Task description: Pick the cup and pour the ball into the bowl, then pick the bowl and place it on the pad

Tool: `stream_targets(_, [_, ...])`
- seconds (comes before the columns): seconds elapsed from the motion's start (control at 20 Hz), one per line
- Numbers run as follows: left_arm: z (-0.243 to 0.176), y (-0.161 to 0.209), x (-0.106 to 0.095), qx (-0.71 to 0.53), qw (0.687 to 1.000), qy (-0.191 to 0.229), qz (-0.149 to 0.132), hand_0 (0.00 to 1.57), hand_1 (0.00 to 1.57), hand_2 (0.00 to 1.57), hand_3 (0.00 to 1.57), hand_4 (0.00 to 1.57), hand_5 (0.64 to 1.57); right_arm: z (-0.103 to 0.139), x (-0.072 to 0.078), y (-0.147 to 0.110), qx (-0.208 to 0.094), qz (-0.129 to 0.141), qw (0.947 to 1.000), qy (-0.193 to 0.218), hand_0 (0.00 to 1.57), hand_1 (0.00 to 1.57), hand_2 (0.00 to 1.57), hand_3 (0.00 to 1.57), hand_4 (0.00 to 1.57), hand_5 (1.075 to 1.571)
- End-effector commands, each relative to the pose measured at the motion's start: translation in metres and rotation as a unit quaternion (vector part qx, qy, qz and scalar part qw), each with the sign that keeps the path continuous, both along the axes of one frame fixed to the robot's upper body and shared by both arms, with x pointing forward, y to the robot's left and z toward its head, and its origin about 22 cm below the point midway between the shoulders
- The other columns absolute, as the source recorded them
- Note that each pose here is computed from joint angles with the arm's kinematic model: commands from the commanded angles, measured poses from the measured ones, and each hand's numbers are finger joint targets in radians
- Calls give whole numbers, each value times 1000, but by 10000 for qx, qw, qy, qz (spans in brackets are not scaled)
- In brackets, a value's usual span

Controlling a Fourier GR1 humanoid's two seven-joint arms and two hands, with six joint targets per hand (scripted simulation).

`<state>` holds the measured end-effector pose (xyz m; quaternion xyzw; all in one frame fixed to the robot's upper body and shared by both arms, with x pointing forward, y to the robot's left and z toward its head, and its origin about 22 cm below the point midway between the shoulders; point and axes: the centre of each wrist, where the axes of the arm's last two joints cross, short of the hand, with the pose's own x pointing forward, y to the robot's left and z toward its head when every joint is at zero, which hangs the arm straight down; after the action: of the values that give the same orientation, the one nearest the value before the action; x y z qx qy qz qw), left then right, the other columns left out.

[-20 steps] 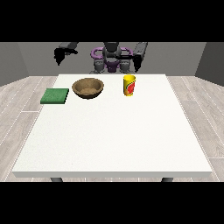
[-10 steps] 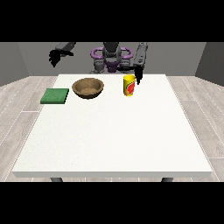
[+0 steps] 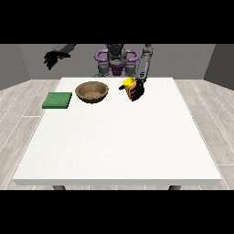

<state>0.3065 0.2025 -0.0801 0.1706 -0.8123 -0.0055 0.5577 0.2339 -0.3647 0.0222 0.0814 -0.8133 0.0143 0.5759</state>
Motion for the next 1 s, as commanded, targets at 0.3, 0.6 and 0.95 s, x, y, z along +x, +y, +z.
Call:
stream_targets(0.3, [-5, -17, 12, 1035, 9934, 425, 250, 1302, 1302, 1571, 1571, 1231, 1548, -18, -18, -38, 37, -122, 9991, 416, 0, 0, 0, 0, 363, 1570])
stream_targets(0.6, [23, -27, 43, 2639, 9603, 807, 395, 1321, 1321, 1571, 1571, 1223, 1552, 8, 7, -49, 16, -392, 9931, 1106, 0, 0, 0, 0, 515, 1571])
stream_targets(0.95, [44, 6, 77, 5199, 8477, 747, 742, 1169, 1169, 1571, 1354, 1060, 1569, 1, 19, -43, -97, -497, 9907, 1260, 0, 0, 0, 0, 618, 1565])
